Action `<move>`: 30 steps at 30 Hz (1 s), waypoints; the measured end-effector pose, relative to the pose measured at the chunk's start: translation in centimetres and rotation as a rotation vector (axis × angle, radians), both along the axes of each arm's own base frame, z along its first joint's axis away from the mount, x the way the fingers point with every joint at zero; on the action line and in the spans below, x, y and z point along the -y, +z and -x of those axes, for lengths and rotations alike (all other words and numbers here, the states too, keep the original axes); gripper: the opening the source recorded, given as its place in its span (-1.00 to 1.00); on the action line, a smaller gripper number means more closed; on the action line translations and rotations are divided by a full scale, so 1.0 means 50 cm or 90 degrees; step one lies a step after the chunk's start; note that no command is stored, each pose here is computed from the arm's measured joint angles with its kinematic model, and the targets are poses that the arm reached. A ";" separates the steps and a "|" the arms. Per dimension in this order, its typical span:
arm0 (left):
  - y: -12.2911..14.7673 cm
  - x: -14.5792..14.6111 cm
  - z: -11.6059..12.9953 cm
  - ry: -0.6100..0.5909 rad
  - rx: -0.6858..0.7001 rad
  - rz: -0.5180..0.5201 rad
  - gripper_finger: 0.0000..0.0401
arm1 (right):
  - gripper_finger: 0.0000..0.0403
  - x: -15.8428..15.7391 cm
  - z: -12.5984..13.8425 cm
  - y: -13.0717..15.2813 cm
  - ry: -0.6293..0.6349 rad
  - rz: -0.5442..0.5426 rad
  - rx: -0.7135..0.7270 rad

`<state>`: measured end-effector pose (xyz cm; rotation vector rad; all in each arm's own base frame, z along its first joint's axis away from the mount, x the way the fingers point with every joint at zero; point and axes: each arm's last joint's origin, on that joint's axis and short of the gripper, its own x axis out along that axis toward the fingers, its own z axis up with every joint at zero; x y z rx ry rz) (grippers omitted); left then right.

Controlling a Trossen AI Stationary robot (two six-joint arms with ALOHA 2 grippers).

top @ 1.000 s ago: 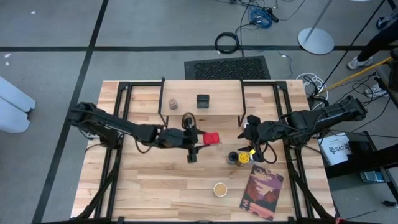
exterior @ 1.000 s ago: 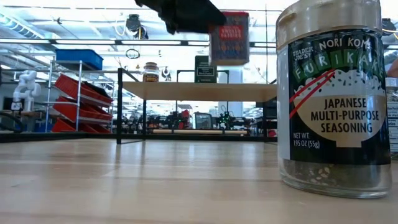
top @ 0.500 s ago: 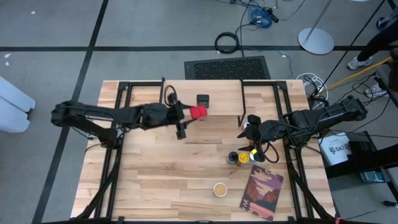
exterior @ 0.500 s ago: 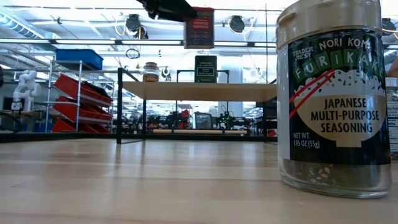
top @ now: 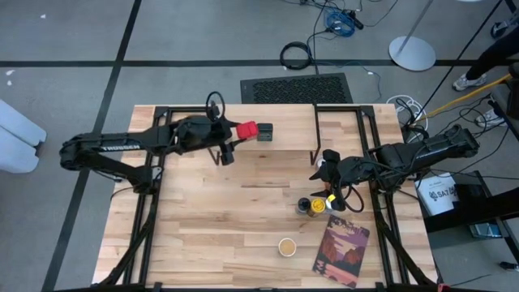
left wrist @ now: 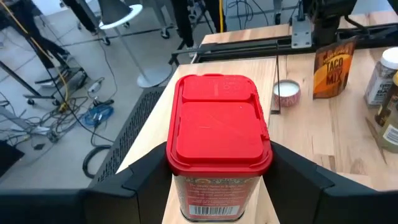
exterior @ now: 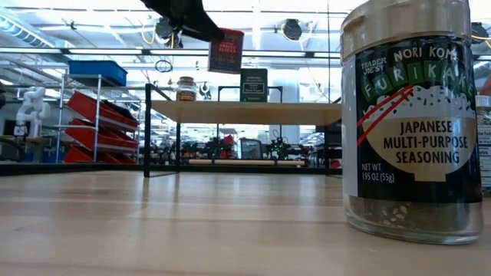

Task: Shelf spices
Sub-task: Put the red can of spices on the shelf

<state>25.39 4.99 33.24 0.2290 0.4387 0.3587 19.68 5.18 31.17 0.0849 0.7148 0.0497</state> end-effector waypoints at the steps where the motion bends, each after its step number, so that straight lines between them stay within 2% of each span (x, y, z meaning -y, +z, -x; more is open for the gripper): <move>1: 0.000 -0.004 0.001 0.001 0.000 0.002 0.14 | 0.19 0.000 0.000 0.000 0.000 0.000 0.000; 9: -0.010 -0.039 0.013 0.018 -0.038 0.009 0.14 | 0.19 0.000 0.000 0.000 0.000 0.000 0.000; 20: -0.002 -0.105 0.032 0.028 -0.006 0.018 0.14 | 0.19 0.000 0.000 0.000 0.002 -0.001 -0.001; 26: 0.003 -0.142 0.034 -0.013 0.044 0.035 0.14 | 0.19 0.000 0.000 0.000 0.005 0.002 0.000; 30: -0.004 -0.161 0.019 -0.051 0.068 0.043 0.14 | 0.19 -0.001 -0.001 0.001 0.010 0.006 0.006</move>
